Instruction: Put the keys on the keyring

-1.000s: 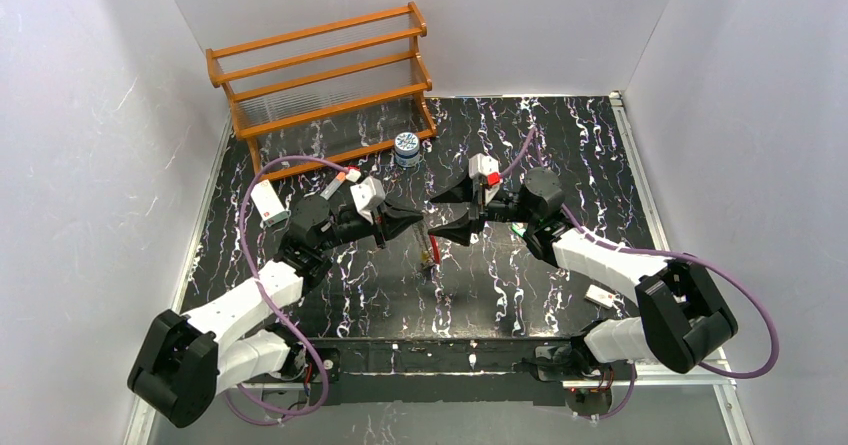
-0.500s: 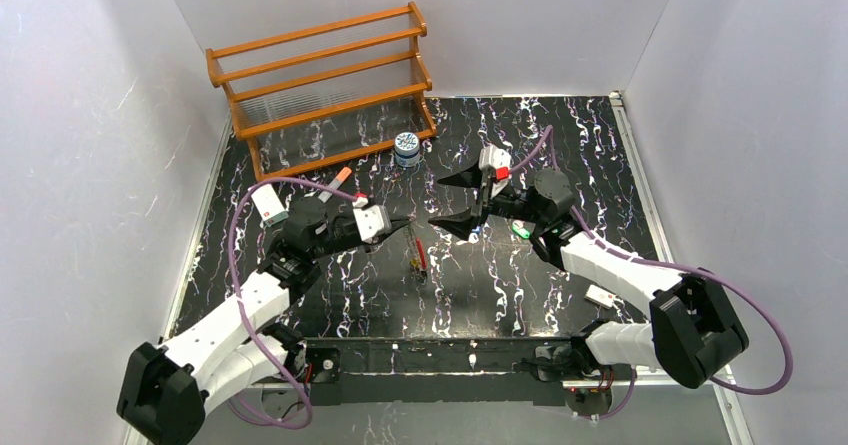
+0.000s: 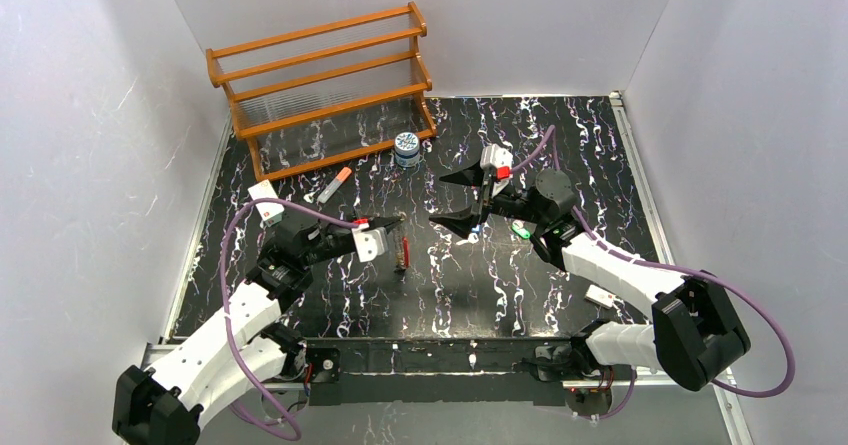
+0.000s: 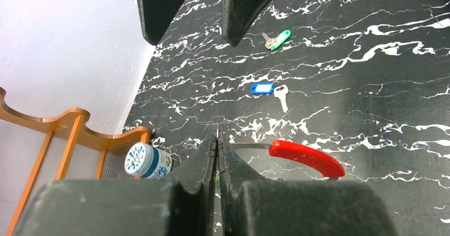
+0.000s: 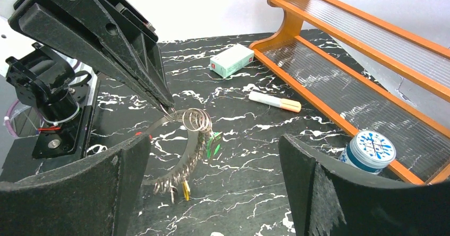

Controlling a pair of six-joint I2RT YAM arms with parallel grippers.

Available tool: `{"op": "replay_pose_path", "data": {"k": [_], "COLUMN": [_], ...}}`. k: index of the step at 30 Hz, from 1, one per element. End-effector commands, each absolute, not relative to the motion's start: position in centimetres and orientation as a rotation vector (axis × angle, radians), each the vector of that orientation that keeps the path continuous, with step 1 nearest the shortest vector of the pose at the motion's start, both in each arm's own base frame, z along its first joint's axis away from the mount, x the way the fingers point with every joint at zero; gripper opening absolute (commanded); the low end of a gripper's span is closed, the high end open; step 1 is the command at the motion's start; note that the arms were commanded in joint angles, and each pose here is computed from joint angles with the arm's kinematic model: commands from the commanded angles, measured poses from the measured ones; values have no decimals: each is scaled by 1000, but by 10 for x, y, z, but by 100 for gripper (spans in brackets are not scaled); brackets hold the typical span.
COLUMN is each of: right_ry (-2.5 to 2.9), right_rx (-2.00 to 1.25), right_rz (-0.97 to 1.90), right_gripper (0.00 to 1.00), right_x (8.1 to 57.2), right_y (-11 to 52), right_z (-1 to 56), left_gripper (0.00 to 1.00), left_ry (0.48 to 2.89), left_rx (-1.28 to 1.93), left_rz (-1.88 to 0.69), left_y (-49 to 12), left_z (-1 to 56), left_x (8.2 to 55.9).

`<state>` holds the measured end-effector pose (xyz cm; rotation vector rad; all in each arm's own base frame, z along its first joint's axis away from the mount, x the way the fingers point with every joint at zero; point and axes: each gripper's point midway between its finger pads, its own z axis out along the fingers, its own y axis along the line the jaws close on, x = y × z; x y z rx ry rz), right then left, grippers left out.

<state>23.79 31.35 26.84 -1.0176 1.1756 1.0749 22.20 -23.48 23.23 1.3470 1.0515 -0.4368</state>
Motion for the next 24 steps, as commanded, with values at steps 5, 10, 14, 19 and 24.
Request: {"op": "replay_pose_path", "data": {"k": [5, 10, 14, 19, 24], "right_ry": [1155, 1198, 1262, 1422, 1693], "right_rx": [-1025, -1023, -990, -856, -680], "right_rz": [1053, 1058, 1061, 1063, 1042], "right_gripper": [99, 99, 99, 99, 99], "right_x": [241, 242, 246, 260, 281], "right_y": [313, 313, 311, 307, 302], "right_z": [273, 261, 250, 235, 207], "left_gripper": [0, 0, 0, 0, 0], "left_ry": [1077, 1243, 1379, 1416, 1472], "left_rx": [1310, 1181, 1032, 833, 739], "left_rz": [-429, -492, -601, -785, -855], "left_y": [-235, -234, -236, -244, -244], "left_z": [248, 234, 221, 212, 195], "left_x": [230, 242, 247, 242, 239]}}
